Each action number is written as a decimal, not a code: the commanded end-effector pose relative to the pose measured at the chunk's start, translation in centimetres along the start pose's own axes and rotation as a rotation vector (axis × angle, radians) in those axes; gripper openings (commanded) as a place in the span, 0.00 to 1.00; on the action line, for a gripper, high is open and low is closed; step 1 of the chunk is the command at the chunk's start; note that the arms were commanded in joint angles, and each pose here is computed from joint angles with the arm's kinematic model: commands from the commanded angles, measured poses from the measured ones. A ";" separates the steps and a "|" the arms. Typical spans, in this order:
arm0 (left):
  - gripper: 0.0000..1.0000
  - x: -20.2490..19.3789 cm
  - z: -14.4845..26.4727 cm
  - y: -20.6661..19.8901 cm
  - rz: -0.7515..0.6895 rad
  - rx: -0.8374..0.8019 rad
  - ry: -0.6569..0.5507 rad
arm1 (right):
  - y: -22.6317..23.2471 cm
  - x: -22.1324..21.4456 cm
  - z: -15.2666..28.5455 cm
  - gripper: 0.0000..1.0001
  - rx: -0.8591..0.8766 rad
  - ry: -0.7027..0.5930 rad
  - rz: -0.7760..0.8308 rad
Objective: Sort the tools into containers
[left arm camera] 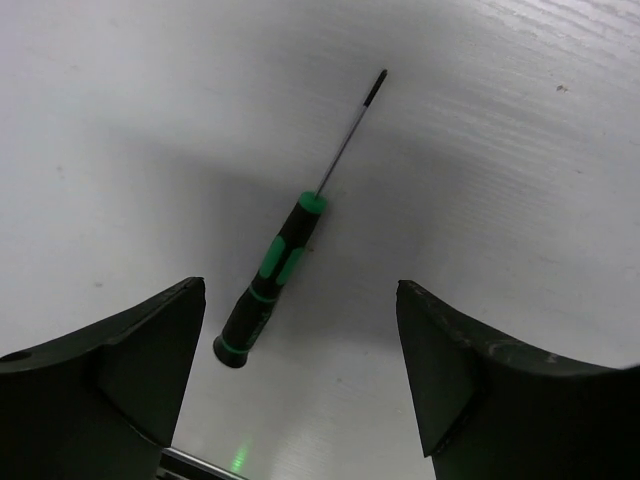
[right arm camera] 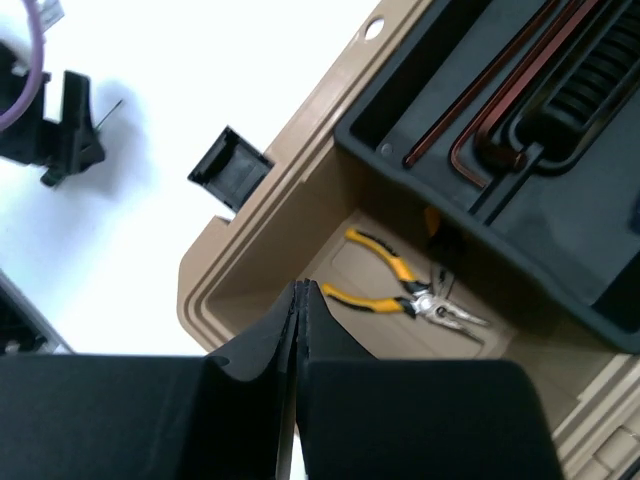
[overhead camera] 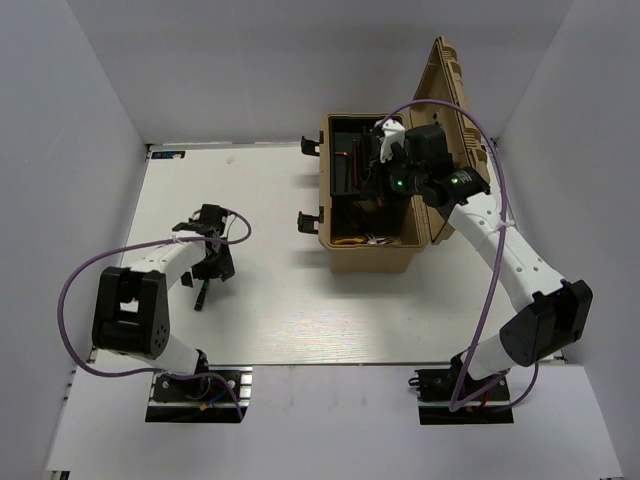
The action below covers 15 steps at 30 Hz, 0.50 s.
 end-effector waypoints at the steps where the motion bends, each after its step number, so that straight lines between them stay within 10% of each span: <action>1: 0.87 -0.3 -1.0 -1.2 -0.006 -0.099 0.053 | 0.7 1.5 1.2 0.00 0.036 -0.076 -0.007; 15: 0.58 -0.7 -2.7 -1.6 0.047 -0.203 0.156 | 0.8 2.0 3.7 0.00 0.035 -0.138 -0.026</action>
Point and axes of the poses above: each gripper's point midway between its finger pads, its own z axis back along the fingers, its own y axis along the line the jaws close on, x = y × z, the point moved 4 cm from there along z, back along the fingers, and after that the axes turned 10 degrees about z, right-handed, at the moved point
